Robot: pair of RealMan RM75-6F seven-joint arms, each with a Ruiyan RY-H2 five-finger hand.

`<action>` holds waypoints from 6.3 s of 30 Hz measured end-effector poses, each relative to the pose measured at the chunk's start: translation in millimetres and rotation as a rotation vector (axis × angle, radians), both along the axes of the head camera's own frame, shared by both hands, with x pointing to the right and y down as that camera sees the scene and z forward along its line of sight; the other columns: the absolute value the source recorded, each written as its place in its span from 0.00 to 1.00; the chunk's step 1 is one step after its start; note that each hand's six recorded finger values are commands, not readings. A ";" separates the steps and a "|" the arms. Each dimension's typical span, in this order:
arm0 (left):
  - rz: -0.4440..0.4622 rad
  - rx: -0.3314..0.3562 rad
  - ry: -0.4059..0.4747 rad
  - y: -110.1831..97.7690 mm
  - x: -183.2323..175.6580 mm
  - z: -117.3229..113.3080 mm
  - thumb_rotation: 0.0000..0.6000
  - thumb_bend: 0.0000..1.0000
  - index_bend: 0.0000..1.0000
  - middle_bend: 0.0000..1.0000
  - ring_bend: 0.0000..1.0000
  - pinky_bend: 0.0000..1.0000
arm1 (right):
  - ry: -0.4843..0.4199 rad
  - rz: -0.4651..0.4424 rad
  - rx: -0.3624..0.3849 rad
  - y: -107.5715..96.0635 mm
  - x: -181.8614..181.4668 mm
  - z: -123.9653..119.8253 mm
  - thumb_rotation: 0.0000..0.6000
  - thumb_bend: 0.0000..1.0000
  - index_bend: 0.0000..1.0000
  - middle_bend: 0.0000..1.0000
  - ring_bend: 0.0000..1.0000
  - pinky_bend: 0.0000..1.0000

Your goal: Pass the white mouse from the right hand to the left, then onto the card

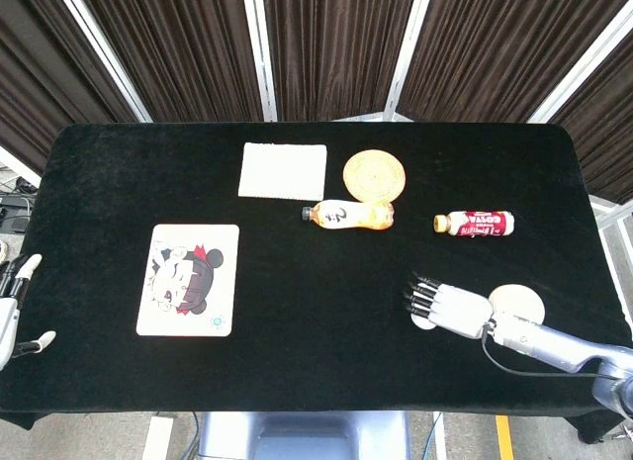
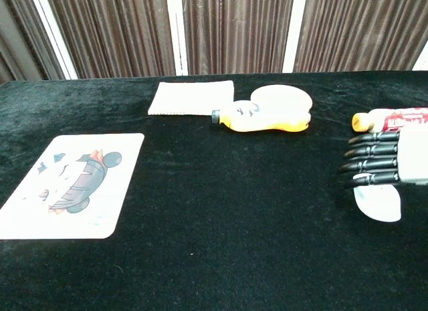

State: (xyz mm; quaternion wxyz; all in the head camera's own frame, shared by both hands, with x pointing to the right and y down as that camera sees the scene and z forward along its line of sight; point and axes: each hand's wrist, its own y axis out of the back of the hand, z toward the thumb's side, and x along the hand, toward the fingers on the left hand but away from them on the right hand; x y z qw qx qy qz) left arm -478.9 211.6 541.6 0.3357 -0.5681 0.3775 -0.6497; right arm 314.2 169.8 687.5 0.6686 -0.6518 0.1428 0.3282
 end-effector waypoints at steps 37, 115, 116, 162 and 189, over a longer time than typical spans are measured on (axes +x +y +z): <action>0.001 -0.026 -0.013 -0.2 3.4 7.8 1.00 0.00 0.00 0.00 0.00 0.00 | -0.134 0.084 -0.087 4.2 -25.6 28.5 1.00 0.51 0.46 0.51 0.35 0.48; 0.506 -0.154 0.274 -57.8 124.3 62.1 1.00 0.00 0.00 0.00 0.00 0.00 | -0.292 0.819 0.164 -57.6 32.7 -120.3 1.00 0.00 0.02 0.00 0.00 0.00; 0.545 -0.161 0.281 -60.5 137.0 65.3 1.00 0.00 0.00 0.00 0.00 0.00 | -0.286 0.879 0.153 -49.5 40.7 -122.7 1.00 0.00 0.01 0.00 0.00 0.00; 1.581 -0.091 0.197 -54.0 427.3 177.4 1.00 0.22 0.63 0.48 0.43 0.39 | -0.186 1.452 0.141 27.5 125.2 -128.3 1.00 0.00 0.01 0.00 0.00 0.00; 1.692 0.021 0.069 -113.0 216.9 121.9 1.00 0.22 0.69 0.51 0.45 0.41 | -0.126 1.412 0.144 32.6 103.6 -115.5 1.00 0.00 0.01 0.00 0.00 0.00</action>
